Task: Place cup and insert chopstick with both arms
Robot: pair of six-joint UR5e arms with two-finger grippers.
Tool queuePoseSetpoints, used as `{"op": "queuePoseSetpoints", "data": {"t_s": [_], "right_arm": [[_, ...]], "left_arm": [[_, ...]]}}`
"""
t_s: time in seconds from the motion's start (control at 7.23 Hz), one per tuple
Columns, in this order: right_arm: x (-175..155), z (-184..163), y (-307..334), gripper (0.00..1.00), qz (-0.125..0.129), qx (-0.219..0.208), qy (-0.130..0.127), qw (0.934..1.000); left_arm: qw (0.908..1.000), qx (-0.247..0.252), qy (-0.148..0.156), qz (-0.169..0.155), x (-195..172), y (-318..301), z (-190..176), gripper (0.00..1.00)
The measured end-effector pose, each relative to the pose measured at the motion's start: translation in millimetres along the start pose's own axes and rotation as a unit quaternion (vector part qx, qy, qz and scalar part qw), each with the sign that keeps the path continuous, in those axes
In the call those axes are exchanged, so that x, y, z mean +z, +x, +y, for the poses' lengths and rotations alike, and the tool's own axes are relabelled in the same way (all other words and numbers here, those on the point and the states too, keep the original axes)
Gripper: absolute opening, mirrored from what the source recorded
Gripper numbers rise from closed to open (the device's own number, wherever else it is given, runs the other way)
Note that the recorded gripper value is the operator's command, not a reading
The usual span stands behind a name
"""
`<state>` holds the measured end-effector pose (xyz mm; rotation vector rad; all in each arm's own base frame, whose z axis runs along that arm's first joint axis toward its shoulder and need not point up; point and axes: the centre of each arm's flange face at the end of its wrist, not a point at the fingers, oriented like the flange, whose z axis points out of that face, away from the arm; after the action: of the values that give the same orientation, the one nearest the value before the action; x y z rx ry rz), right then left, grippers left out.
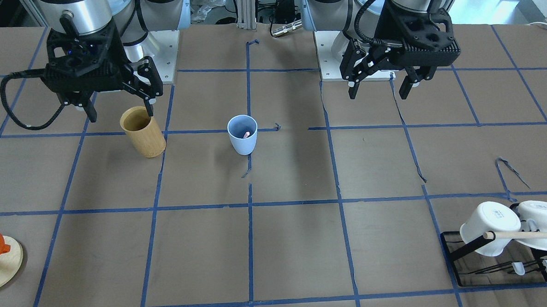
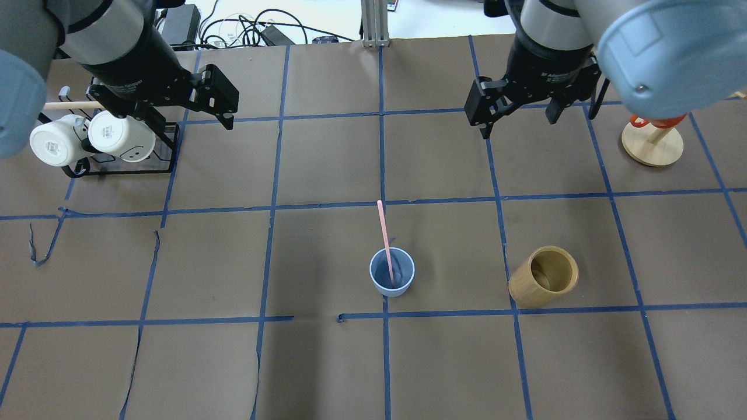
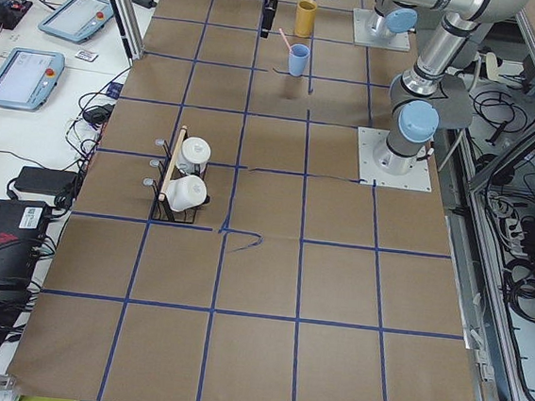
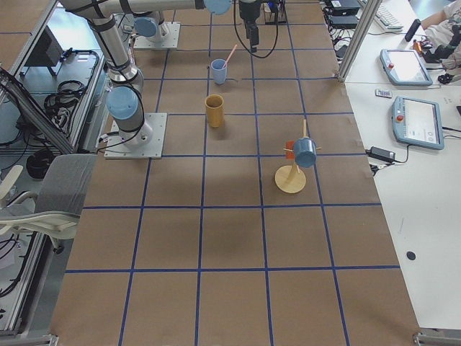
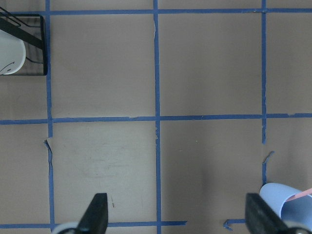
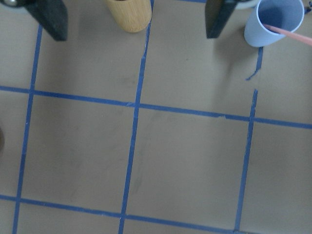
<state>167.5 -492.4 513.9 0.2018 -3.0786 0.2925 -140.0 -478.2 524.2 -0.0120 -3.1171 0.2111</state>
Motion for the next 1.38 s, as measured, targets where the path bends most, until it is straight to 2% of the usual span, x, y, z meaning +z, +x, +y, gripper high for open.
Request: {"op": "queuePoseSetpoints", "data": {"t_s": [0.14, 0.28, 0.41, 0.69, 1.38], "right_arm": [[-3.0, -2.0, 2.6, 1.0, 0.002, 0.007, 0.017, 0.9998], [-5.0, -1.7, 2.5, 1.0, -0.004, 0.01, 0.02, 0.9997], [-7.5, 2.0, 0.5, 1.0, -0.017, 0.012, 0.012, 0.9997], [-14.6, 10.8, 2.1, 1.0, -0.026, 0.016, -0.003, 0.9995], [-27.2, 20.4, 25.7, 1.0, -0.005, 0.035, -0.007, 0.9994]], "left_arm": [[1.0, 0.0, 0.0, 0.0, 0.1, 0.0, 0.3, 1.0], [1.0, 0.0, 0.0, 0.0, -0.1, 0.0, 0.7, 1.0], [1.0, 0.0, 0.0, -0.001, -0.3, 0.3, 0.9, 1.0], [1.0, 0.001, 0.0, -0.001, -0.2, 0.4, 0.9, 1.0], [1.0, 0.0, -0.001, -0.001, -0.3, 0.1, 1.1, 1.0]]}}
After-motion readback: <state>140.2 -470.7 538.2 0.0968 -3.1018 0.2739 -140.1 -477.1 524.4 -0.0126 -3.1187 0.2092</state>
